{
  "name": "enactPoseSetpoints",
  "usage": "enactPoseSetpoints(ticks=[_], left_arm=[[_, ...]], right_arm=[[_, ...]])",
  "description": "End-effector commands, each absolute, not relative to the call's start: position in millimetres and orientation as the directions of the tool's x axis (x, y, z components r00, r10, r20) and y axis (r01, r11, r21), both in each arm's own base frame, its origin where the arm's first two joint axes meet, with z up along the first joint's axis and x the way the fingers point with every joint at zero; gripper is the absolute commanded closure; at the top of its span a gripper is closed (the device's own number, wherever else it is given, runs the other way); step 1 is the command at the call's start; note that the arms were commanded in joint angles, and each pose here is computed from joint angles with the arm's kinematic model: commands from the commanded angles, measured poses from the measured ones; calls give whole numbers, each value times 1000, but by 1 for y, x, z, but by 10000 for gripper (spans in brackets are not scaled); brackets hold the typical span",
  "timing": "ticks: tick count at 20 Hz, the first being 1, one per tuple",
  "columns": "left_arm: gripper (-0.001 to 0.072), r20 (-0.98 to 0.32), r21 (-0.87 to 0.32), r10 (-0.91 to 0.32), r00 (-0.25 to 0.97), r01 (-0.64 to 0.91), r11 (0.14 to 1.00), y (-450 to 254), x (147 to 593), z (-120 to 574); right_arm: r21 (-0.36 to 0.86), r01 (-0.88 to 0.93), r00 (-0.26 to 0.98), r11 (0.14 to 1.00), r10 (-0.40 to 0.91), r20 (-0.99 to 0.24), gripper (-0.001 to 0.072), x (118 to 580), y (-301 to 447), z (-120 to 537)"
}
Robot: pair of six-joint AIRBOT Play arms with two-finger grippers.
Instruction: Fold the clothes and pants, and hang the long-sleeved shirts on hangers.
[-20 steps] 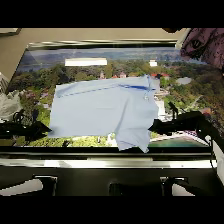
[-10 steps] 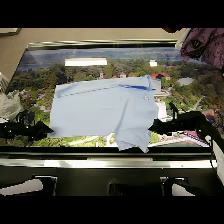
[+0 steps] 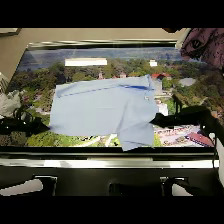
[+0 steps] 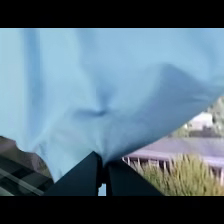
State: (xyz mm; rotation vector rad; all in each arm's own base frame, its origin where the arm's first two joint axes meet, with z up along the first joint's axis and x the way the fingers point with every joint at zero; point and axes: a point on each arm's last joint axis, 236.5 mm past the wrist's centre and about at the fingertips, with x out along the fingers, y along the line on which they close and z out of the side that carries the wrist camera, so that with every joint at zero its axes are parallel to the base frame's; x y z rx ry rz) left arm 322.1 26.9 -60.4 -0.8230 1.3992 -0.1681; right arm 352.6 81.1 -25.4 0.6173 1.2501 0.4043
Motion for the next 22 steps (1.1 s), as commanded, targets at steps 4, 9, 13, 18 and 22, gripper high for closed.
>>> enactPoseSetpoints(ticks=[4,9,13,18,22], left_arm=[[693,-632,-479,-377,677,41,877,28,442,184],[692,-327,-221,-173,929,103,970,23,399,402],[692,-209,-233,-1,978,-49,971,31,319,463],[692,-196,-211,146,970,-187,959,42,249,474],[692,-289,-217,132,948,-199,956,49,274,444]], right_arm=[[483,-305,635,821,553,-540,684,448,72,211],[181,-369,880,912,405,-249,684,383,61,423],[20,-294,955,955,295,-35,684,268,61,511],[127,-204,979,971,199,46,684,201,53,531],[230,-186,975,955,209,-79,684,243,47,503]])
